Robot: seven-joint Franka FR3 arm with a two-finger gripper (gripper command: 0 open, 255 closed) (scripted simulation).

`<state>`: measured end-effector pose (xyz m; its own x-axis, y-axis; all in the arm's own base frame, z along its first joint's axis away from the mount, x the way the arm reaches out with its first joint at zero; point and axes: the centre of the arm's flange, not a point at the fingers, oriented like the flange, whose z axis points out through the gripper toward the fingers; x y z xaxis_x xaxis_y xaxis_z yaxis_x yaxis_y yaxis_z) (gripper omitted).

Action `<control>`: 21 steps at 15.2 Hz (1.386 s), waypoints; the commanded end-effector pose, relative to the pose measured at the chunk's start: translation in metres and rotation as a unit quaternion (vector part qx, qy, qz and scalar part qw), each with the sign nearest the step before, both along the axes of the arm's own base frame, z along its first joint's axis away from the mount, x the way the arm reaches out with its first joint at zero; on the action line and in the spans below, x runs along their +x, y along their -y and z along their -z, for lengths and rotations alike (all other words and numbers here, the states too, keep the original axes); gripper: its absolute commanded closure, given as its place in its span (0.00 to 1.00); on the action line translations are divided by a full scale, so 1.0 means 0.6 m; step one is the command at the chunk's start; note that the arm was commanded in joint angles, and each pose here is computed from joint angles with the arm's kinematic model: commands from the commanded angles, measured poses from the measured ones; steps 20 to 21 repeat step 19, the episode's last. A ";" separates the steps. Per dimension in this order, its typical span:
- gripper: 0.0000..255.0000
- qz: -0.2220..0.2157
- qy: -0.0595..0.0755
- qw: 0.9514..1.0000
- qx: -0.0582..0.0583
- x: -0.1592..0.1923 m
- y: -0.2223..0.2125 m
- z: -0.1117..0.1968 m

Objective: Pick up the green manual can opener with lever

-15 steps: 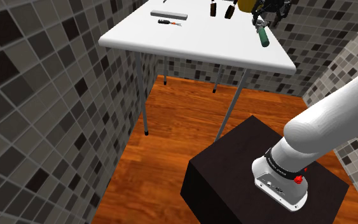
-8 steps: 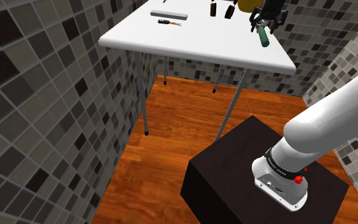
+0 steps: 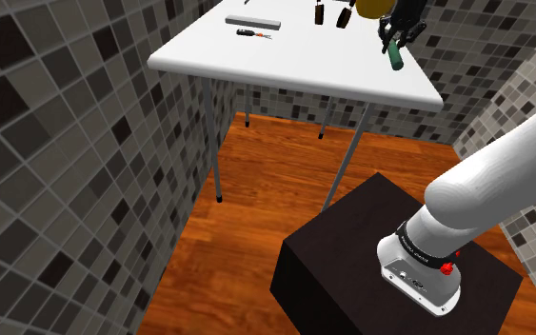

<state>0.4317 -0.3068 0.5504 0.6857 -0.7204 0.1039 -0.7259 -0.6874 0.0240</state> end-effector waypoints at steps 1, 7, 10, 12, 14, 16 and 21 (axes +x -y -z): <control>1.00 0.000 -0.001 1.000 0.000 0.000 0.000 0.001; 1.00 0.000 0.000 1.000 0.000 0.002 0.000 -0.044; 1.00 0.000 0.000 1.000 0.000 0.002 0.000 -0.070; 1.00 0.000 0.000 1.000 0.000 0.002 0.000 -0.088; 1.00 0.000 0.000 1.000 0.000 0.002 0.000 -0.105; 1.00 0.000 0.000 1.000 0.000 0.002 0.000 -0.123; 1.00 0.000 0.000 1.000 0.000 0.002 0.000 -0.133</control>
